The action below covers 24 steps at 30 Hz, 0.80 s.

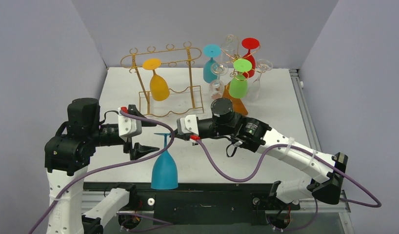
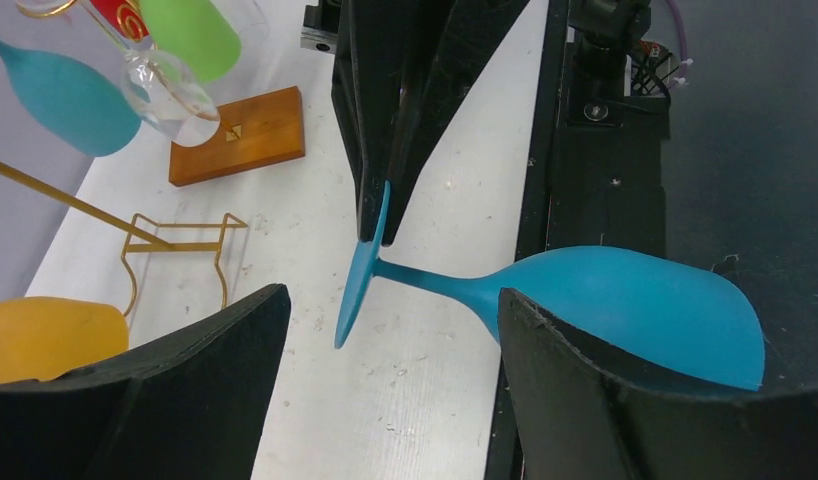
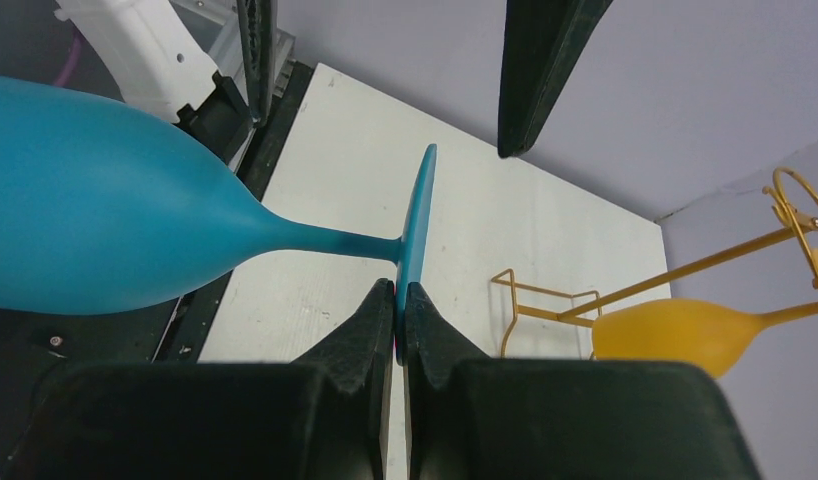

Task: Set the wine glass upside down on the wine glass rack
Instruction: Turn the wine glass upside down at the wine rack.

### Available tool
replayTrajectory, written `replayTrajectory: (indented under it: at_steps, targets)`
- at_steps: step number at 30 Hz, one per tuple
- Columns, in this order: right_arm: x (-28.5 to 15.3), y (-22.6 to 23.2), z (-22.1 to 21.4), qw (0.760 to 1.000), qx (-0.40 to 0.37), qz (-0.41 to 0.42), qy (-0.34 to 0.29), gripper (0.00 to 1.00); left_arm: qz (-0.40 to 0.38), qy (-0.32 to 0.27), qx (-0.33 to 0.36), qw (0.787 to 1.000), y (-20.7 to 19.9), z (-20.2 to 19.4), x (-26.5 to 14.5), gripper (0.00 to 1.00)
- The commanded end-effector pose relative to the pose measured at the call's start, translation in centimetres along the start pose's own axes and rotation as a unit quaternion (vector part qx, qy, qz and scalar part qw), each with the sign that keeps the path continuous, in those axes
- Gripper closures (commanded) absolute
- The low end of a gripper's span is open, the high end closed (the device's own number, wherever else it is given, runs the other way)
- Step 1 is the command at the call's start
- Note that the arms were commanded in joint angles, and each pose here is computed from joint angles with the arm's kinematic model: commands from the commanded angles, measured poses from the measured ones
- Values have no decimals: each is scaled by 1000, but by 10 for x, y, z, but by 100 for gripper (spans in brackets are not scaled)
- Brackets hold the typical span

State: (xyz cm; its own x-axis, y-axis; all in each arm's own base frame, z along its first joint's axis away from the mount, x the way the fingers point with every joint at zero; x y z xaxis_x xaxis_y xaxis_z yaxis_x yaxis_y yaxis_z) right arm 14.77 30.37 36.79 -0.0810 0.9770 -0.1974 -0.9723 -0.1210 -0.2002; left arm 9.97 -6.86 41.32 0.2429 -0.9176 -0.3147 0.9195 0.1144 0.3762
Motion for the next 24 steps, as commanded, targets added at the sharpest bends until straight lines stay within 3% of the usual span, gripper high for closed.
replayTrajectory:
  at_steps: [1, 9, 11, 15, 20, 24]
  targets:
    - [3, 3, 31, 997, -35, -9, -74, 100, 2, -15, -3, 1000, 1, 4, 3, 32]
    - [8, 7, 41, 994, -32, -23, -101, 100, -13, 0, 4, 1000, -3, -3, 6, 57]
    - [9, 6, 41, 994, -22, -32, -105, 99, -6, 5, 15, 1000, -2, -3, 5, 70]
    - [7, 5, 39, 989, 31, -73, -126, 61, 45, 17, 80, 996, 9, 4, -1, 98]
    - [-9, 8, 24, 976, 106, -121, -143, 37, 144, 20, 203, 968, 23, 19, -14, 100]
    - [-30, 2, 17, 952, 203, -127, -189, 29, 181, 19, 293, 938, 30, 30, -22, 100]
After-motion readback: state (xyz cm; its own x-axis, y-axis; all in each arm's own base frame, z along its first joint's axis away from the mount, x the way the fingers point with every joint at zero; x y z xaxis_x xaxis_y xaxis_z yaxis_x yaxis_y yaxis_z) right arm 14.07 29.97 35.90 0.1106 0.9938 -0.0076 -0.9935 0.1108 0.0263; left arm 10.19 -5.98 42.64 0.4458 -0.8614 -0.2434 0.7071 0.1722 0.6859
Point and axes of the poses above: each gripper's point midway between its finger pads, its own x axis out along the fingers, its own y axis along the line the jaws close on, z = x × y, the point moved 10 cm from there along -x, back along the fingers, and after that the axes turned 14 degrees about x, right-handed, at the moved point
